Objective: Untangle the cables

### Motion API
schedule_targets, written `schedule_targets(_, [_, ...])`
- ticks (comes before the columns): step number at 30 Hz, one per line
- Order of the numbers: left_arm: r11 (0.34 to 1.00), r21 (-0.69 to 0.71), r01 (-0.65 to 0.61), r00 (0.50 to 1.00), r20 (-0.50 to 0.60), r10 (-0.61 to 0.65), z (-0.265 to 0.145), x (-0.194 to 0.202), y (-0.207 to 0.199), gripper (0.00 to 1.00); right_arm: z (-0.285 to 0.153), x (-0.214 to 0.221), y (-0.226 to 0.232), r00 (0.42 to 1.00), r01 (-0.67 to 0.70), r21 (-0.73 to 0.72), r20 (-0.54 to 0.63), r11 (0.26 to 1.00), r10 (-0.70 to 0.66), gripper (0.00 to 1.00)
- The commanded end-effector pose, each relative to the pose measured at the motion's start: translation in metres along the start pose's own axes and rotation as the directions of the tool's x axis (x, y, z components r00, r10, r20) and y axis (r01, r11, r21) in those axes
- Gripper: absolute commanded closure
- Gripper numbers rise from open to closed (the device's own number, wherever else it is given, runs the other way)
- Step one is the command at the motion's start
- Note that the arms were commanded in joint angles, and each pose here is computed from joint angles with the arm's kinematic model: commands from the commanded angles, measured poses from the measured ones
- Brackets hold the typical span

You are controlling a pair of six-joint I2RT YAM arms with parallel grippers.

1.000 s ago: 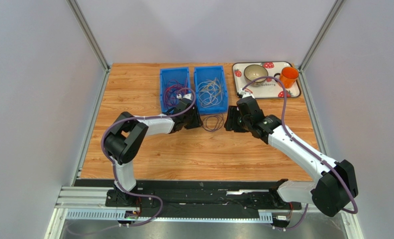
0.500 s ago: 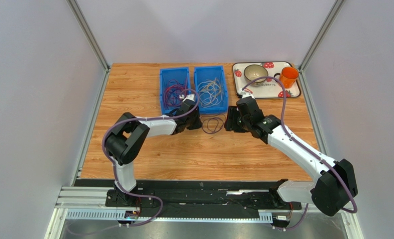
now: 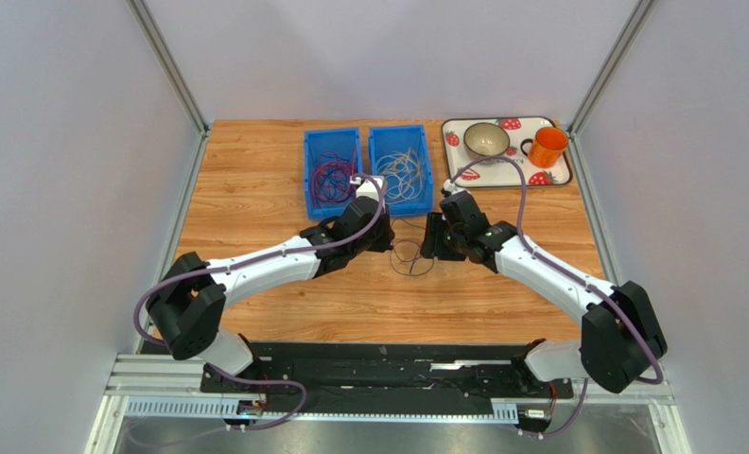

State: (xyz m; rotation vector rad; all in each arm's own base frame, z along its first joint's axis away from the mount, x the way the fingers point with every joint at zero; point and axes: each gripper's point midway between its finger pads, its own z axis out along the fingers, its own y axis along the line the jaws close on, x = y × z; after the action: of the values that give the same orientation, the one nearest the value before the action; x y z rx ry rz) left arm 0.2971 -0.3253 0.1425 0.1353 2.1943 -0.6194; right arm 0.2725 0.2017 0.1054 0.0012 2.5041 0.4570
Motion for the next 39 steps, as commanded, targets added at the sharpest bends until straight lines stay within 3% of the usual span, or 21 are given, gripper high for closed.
schedule_targets(1, [0.998, -0.025, -0.054, 0.998, 0.018, 0.055, -0.014, -0.005, 0.001, 1.0, 0.009, -0.007, 0.014, 0.999, -0.021, -0.05, 0.023, 0.999, 0.023, 0.5])
schedule_targets(21, [0.997, 0.002, -0.083, 0.996, 0.021, 0.082, -0.02, -0.001, -0.009, 1.0, 0.038, -0.005, 0.03, 0.999, -0.032, -0.05, -0.015, 0.998, 0.031, 0.52])
schedule_targets(30, [0.996, 0.005, -0.087, 0.996, 0.022, 0.087, -0.023, -0.002, -0.011, 1.0, 0.044, -0.008, 0.025, 1.0, -0.019, -0.006, -0.009, 1.0, 0.019, 1.0])
schedule_targets(34, [0.995, -0.016, -0.094, 0.995, 0.025, 0.095, -0.029, -0.008, -0.009, 1.0, 0.035, -0.012, 0.014, 1.0, 0.017, 0.052, 0.001, 0.999, -0.017, 1.0])
schedule_targets(39, [0.991, -0.08, -0.107, 0.991, 0.068, 0.113, -0.055, -0.026, 0.005, 1.0, 0.001, -0.047, -0.015, 0.992, 0.005, 0.191, 0.126, 0.982, -0.03, 1.0])
